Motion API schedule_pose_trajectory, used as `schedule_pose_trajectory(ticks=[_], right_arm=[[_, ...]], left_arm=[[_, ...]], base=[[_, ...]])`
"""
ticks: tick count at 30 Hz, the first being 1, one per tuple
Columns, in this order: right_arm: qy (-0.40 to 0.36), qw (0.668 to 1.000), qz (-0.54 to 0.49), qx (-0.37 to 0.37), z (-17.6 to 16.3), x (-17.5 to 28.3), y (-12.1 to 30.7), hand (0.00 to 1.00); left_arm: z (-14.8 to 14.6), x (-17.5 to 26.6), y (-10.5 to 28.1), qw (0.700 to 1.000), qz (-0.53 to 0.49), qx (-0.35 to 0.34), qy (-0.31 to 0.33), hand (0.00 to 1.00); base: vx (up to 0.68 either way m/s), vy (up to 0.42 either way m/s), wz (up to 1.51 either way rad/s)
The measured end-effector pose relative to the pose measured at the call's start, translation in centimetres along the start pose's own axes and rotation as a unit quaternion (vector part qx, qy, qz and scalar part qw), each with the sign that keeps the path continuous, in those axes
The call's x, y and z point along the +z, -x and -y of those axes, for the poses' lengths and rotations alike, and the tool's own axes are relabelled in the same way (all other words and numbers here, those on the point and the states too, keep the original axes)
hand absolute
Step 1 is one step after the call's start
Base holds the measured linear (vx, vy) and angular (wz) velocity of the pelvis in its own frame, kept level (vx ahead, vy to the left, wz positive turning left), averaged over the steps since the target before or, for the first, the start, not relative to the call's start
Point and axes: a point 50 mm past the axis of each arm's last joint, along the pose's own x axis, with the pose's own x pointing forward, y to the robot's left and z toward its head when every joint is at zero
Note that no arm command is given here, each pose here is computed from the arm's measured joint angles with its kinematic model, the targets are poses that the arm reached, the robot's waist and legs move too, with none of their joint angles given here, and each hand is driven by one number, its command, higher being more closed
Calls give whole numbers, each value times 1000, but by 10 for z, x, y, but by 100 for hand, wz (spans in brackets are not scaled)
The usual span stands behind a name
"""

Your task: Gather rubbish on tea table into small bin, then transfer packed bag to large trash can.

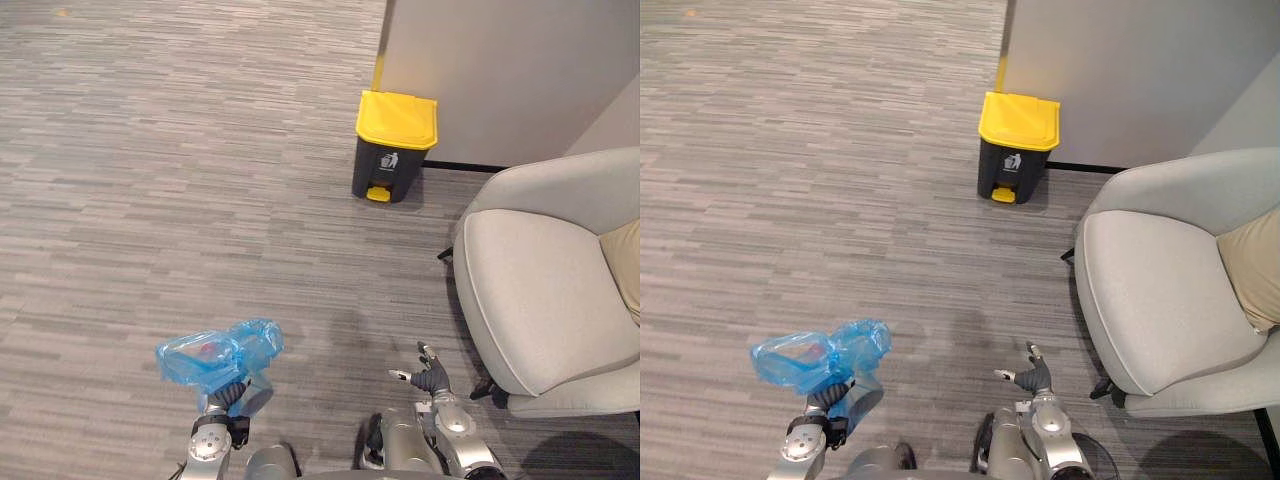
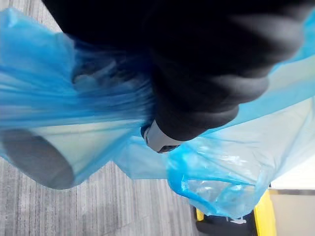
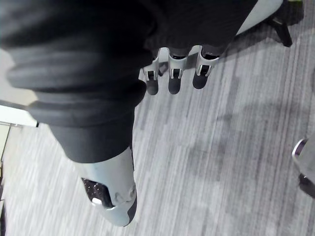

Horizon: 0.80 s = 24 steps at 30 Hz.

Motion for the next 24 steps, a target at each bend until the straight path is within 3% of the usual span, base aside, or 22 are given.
schedule_pose_trajectory(ticks=[10,15,24], right_arm=[[-36,999,9,-3,-5,5,2,0],[-57,998,1,-27,4,5,-3,0],[-53,998,-15,-5,-10,-3,1,0]], left_arm=[[11,11,-2,1000,17,-9,18,100],[15,19,-6,999,29,-15,23,100],[8,4,1,1000,9,-16,8,100]], base=[[368,-105,-10],[372,187,-37],[404,213,-35]])
